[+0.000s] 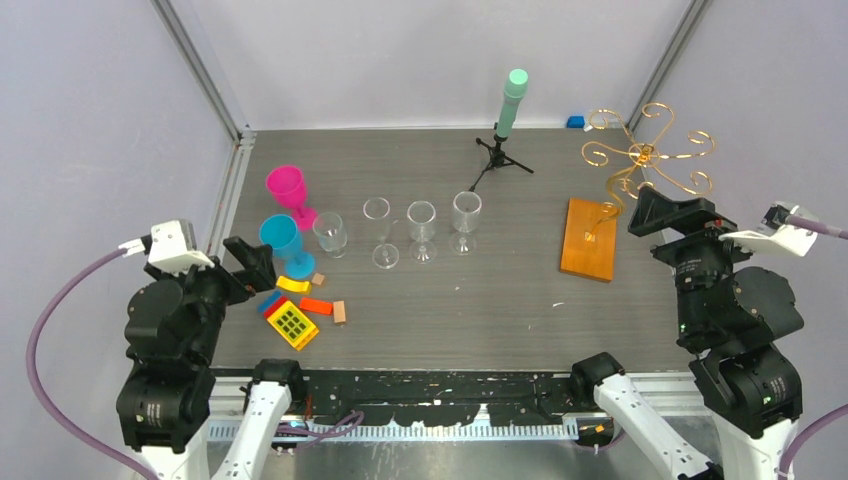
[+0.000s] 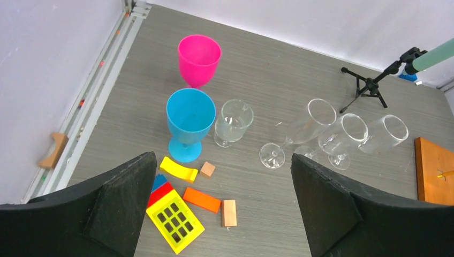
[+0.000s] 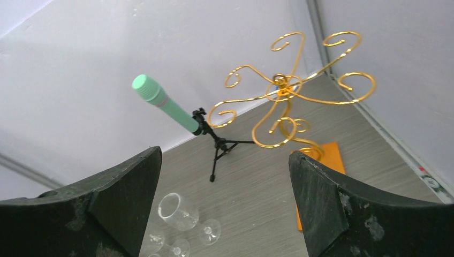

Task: Take the wine glass off the wine glass rack

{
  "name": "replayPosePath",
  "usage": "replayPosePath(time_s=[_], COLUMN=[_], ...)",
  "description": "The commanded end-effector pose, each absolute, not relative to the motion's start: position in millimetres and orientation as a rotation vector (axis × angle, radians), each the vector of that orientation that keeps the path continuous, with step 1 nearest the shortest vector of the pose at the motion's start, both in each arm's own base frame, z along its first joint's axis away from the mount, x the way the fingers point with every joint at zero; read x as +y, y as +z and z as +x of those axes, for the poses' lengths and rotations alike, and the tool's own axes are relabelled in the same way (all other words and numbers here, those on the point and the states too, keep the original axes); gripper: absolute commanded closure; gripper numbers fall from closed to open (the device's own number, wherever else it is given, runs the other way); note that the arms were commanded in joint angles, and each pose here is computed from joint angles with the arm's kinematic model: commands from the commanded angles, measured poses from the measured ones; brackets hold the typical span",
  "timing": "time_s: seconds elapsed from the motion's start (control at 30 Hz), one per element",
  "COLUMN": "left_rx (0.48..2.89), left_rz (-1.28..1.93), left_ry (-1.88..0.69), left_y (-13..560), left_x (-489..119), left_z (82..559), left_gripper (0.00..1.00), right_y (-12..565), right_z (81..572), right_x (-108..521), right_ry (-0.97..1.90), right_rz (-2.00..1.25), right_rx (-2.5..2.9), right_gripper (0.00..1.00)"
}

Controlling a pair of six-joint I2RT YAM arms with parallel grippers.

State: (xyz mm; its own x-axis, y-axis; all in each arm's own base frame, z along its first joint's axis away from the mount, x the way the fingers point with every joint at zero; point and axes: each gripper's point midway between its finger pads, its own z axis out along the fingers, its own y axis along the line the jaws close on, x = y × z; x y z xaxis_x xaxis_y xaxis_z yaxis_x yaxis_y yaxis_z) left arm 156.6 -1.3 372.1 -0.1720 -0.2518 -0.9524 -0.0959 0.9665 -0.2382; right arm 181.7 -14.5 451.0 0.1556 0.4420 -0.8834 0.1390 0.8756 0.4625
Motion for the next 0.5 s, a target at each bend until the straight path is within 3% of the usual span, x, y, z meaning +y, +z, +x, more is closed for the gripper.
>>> replayPosePath(time_s=[0.0, 0.47], left_rx=[1.71, 1.667], left_rz=[-0.349, -0.36], left_ry=[-0.119, -0.105], left_y=[366.7, 376.6], left_x=[9.2, 15.7], left_z=[145.6, 125.5], left_gripper=[0.0, 0.0], right_y=[436.2, 429.9], right_z=[176.8, 161.2], right_x=[-37.3, -42.7], right_ry=[0.115, 0.137], right_rz=[0.589, 0.618], right_rx=[1.41, 1.404], right_gripper=[0.06, 0.05])
